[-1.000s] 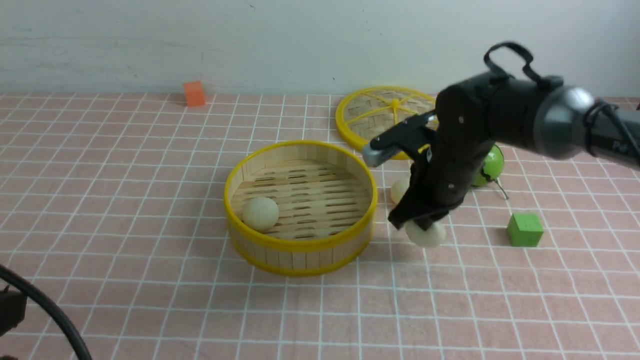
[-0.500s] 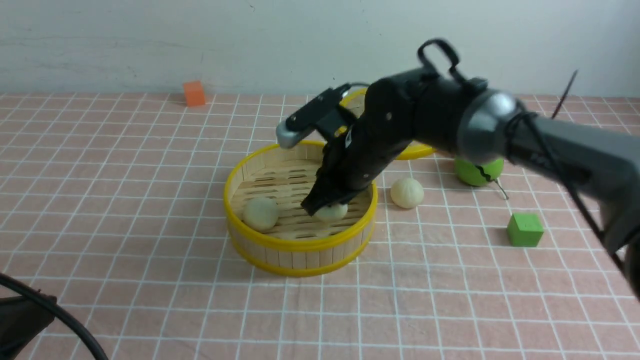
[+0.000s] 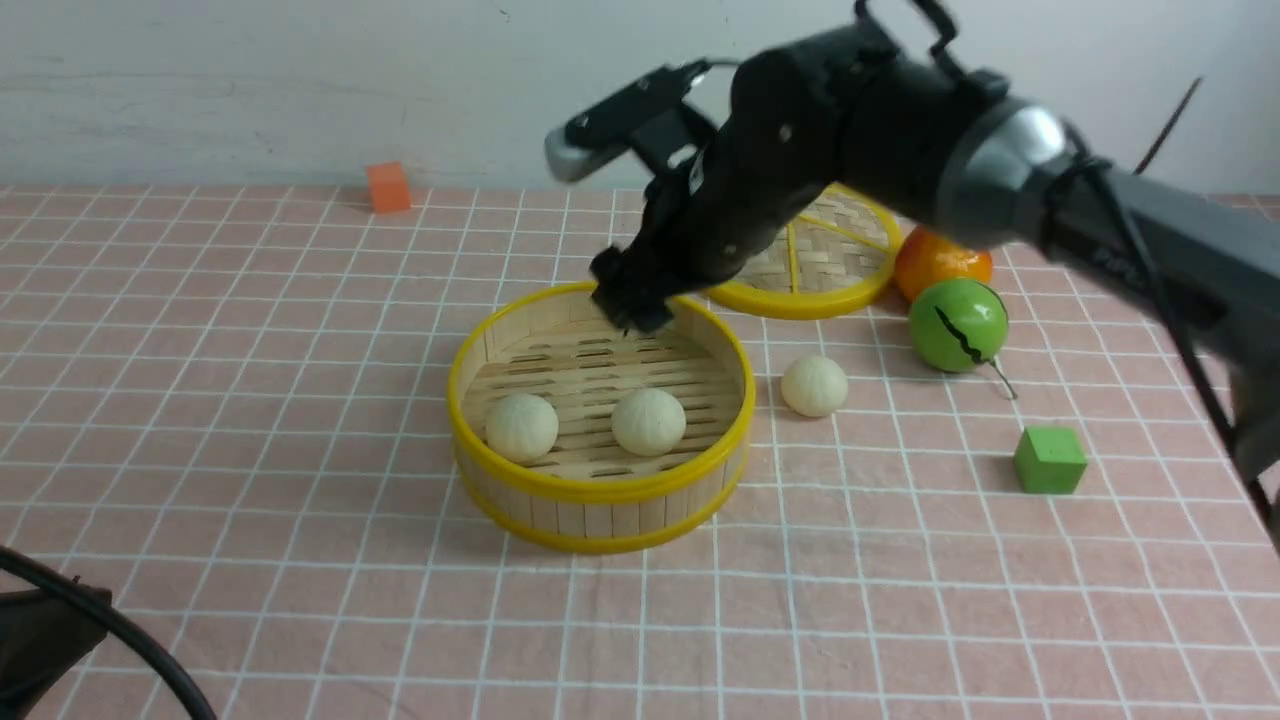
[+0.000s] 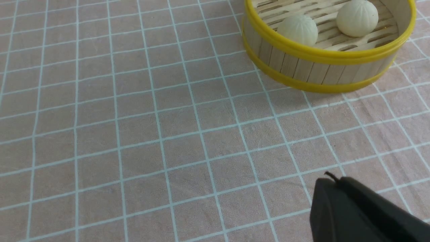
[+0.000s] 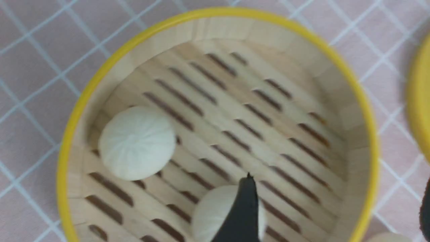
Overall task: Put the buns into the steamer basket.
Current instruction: Use the right arm to grab a steamed stuffed bun, then use the right arm to put the steamed stuffed bun into the steamer
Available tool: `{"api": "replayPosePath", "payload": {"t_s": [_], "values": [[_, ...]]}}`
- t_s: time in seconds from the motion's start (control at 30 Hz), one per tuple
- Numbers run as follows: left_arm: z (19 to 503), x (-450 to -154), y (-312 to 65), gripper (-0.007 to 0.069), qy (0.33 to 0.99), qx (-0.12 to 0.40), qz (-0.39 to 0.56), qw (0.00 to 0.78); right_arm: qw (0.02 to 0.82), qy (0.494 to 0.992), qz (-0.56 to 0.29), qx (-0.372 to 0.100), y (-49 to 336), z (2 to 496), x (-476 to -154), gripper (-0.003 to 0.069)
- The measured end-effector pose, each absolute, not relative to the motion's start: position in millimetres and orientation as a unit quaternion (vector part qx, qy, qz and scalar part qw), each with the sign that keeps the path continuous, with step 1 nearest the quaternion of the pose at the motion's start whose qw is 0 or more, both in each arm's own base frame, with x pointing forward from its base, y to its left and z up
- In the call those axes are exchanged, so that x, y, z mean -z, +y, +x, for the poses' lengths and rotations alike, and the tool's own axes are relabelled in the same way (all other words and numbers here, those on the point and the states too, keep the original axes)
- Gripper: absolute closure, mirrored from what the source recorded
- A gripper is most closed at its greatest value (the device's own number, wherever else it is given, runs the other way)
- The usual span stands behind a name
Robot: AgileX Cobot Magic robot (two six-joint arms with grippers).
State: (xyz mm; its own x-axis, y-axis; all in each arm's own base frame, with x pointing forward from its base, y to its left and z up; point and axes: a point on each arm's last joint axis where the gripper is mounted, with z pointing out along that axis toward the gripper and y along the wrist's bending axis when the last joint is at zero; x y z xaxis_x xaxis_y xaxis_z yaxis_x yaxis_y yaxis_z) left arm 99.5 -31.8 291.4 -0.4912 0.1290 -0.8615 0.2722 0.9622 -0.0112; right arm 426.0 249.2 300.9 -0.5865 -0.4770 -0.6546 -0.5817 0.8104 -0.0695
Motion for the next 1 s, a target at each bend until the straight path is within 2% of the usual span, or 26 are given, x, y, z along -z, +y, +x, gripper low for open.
{"api": "replayPosePath", "payload": {"t_s": [0.03, 0.1, 0.23, 0.27, 0.4, 0.47, 0.53, 0.7, 0.8, 0.97, 1.0], "values": [[99.5, -291.4, -31.8, 0.0638, 0.860, 0.073, 0.117, 0.491, 0.343, 0.887, -0.299, -0.075, 248.9, 425.7, -301.8, 0.0020], [99.9, -292.2, -32.1, 0.0638, 0.858, 0.075, 0.117, 0.495, 0.318, 0.914, -0.245, -0.058, 216.4, 441.0, -295.9, 0.0060], [100.2, -292.9, -32.4, 0.0638, 0.856, 0.075, 0.117, 0.499, 0.255, 0.949, -0.180, -0.050, 179.9, 466.8, -252.1, 0.0124], [100.3, -292.9, -32.4, 0.0638, 0.855, 0.076, 0.117, 0.499, 0.253, 0.950, -0.175, -0.050, 176.9, 468.6, -249.7, 0.0130], [100.3, -293.1, -32.5, 0.0638, 0.855, 0.076, 0.117, 0.500, 0.216, 0.963, -0.153, -0.052, 165.0, 485.4, -201.1, 0.0184], [100.3, -293.1, -32.5, 0.0638, 0.855, 0.076, 0.117, 0.500, 0.213, 0.964, -0.152, -0.052, 165.1, 487.3, -193.3, 0.0206], [100.3, -293.1, -32.5, 0.0638, 0.855, 0.076, 0.117, 0.500, 0.208, 0.964, -0.158, -0.050, 166.1, 490.2, -180.2, 0.0321], [100.3, -293.2, -32.6, 0.0638, 0.854, 0.077, 0.117, 0.500, 0.224, 0.952, -0.203, -0.044, 169.3, 491.0, -194.7, 0.0622], [100.3, -293.2, -32.6, 0.0638, 0.855, 0.077, 0.117, 0.500, 0.238, 0.946, -0.215, -0.046, 174.5, 489.0, -213.5, 0.0642], [101.3, -294.9, -33.3, 0.0638, 0.849, 0.080, 0.117, 0.509, 0.329, 0.906, -0.255, -0.077, 210.8, 473.6, -283.3, 0.0642], [101.4, -294.9, -33.4, 0.0638, 0.849, 0.081, 0.117, 0.509, 0.331, 0.903, -0.260, -0.079, 214.6, 472.0, -284.6, 0.0642]]}}
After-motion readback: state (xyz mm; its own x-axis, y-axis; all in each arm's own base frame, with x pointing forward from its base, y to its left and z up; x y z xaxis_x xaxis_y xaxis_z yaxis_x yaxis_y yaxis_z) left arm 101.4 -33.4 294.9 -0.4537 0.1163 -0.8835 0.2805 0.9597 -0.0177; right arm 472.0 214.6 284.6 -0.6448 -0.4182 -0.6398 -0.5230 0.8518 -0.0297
